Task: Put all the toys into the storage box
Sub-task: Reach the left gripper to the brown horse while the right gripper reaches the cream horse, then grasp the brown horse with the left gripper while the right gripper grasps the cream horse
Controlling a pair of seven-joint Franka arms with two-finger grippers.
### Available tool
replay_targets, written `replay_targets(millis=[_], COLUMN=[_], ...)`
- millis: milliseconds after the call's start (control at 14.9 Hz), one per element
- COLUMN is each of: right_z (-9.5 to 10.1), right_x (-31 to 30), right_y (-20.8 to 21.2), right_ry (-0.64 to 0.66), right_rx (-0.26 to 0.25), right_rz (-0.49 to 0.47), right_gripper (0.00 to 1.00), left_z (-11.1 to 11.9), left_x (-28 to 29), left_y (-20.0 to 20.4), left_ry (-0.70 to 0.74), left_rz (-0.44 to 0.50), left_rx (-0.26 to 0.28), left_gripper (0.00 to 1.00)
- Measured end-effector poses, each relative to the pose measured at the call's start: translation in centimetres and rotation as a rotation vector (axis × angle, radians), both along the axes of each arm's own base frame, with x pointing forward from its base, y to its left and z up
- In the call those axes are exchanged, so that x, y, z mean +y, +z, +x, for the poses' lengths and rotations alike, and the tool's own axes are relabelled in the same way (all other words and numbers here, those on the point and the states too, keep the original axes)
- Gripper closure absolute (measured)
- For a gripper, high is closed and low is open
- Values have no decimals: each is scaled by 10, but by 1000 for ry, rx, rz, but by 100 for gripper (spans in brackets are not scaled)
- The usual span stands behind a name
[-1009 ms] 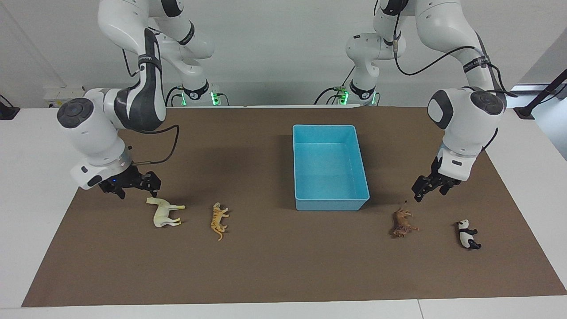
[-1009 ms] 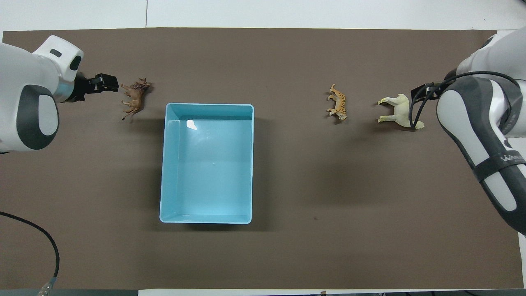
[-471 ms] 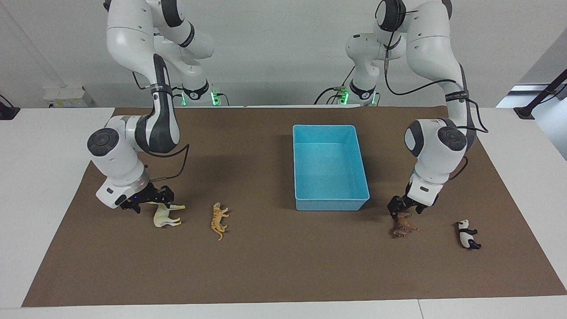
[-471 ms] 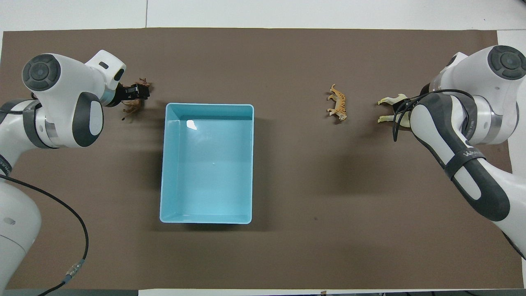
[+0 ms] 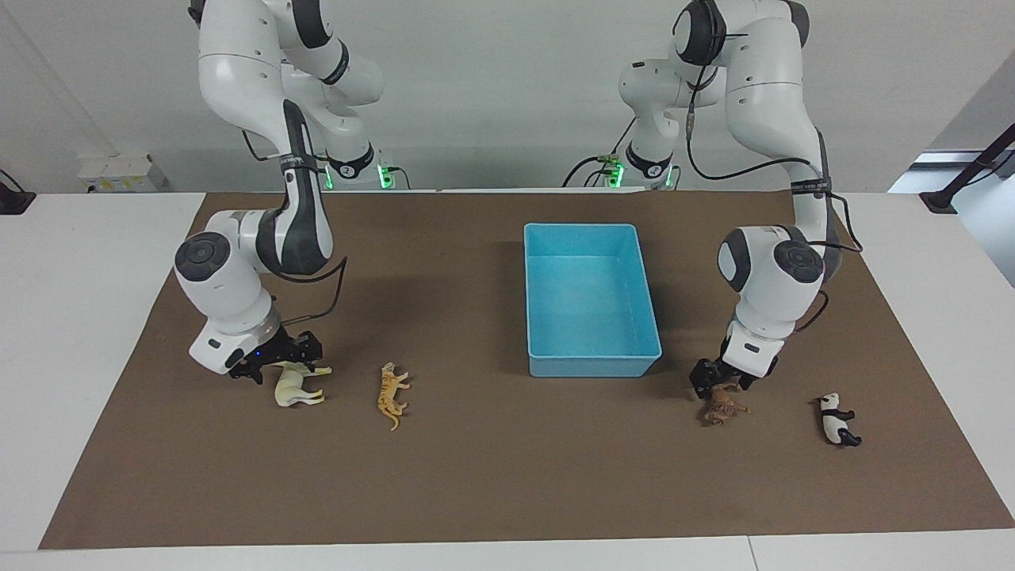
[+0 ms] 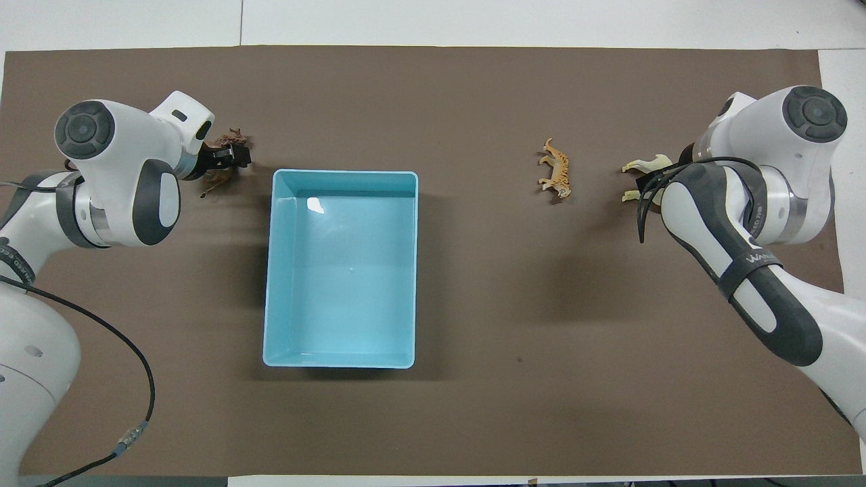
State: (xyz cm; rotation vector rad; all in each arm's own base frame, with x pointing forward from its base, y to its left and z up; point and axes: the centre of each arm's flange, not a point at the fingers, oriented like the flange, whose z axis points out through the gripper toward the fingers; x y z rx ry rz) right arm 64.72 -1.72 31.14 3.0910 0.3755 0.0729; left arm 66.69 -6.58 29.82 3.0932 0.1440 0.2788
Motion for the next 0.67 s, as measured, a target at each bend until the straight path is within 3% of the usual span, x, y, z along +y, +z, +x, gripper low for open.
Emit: replay_targets(millis=[202,269,538,605,673], right_z=[-1,-1,-4,-5,-5], right_x=[0,-1,0,0,-1], right_y=[-10,-10,-16,-17,-17], right_ry=[1,0,1,1,0], right_rx=[-6,-7,-21,-20,-19], right_rz=[0,0,0,0,0], right_gripper=[0,0,1,1,1], left_z=[-3,-3,-2,-2,-2], left_x=[-2,-2,0,-3,-2], left_y=[-5,-5,-2,0,0], left_ry=[-2,-2,6,9,19], left_rz=[-2,-2,-5,-12,-20], left_rx=[-4,-5,-12,-14,-10], left_gripper=[0,8,56,65,67])
